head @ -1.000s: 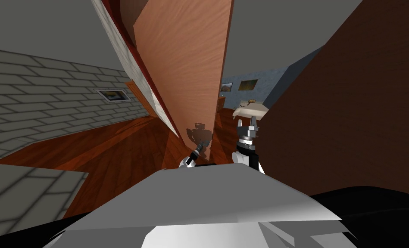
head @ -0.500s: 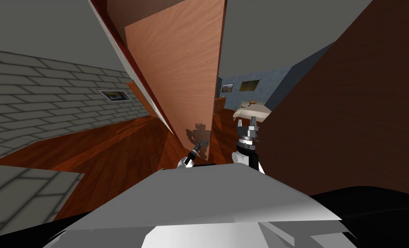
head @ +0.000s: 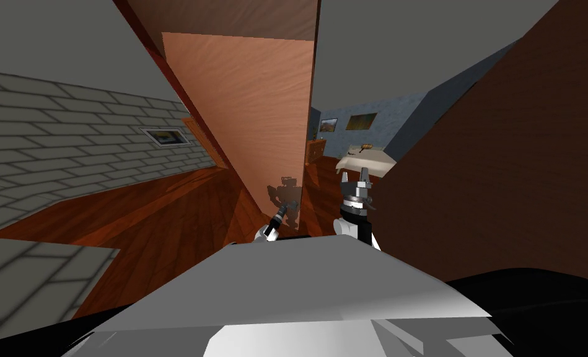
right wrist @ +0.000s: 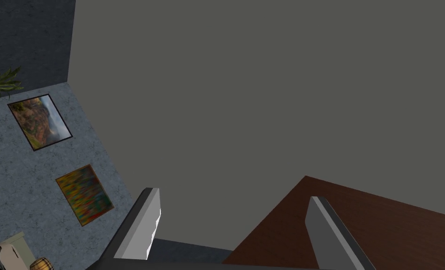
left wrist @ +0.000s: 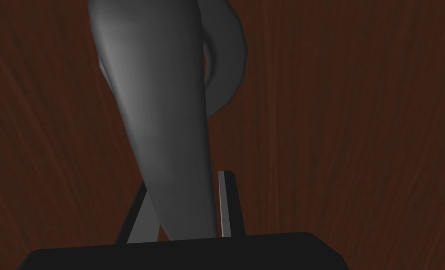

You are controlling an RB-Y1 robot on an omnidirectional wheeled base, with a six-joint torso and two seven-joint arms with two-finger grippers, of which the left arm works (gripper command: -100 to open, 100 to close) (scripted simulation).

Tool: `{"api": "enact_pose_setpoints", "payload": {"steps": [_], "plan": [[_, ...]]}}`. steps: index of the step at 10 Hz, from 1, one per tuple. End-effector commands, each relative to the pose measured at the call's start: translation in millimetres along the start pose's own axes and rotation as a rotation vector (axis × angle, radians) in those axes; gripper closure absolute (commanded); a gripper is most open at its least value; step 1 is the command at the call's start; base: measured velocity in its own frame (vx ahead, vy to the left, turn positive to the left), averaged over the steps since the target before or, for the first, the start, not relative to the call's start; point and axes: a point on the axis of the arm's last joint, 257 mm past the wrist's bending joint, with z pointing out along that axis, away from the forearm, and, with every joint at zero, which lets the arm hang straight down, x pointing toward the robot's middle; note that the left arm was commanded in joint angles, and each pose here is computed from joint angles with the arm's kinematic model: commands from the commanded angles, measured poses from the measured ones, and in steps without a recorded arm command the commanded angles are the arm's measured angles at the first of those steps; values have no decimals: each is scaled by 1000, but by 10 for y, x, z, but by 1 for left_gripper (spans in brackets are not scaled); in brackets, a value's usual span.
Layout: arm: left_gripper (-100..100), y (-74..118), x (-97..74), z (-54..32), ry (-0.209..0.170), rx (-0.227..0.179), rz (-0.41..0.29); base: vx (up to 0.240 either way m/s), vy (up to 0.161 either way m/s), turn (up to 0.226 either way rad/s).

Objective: Push the door open

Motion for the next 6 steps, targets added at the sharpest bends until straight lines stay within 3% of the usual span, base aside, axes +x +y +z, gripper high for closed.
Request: {"api": "enact_pose_setpoints", "payload": {"steps": [1,3,6], "plan": [[100,-4,-100,-26,-13,-3,7,8,-13,-14],[100,-9,-258,-36,-56,-1,3,72,-130,63],[100,-9,-258,-36,-56,-1,3,59,-46,2]]}}
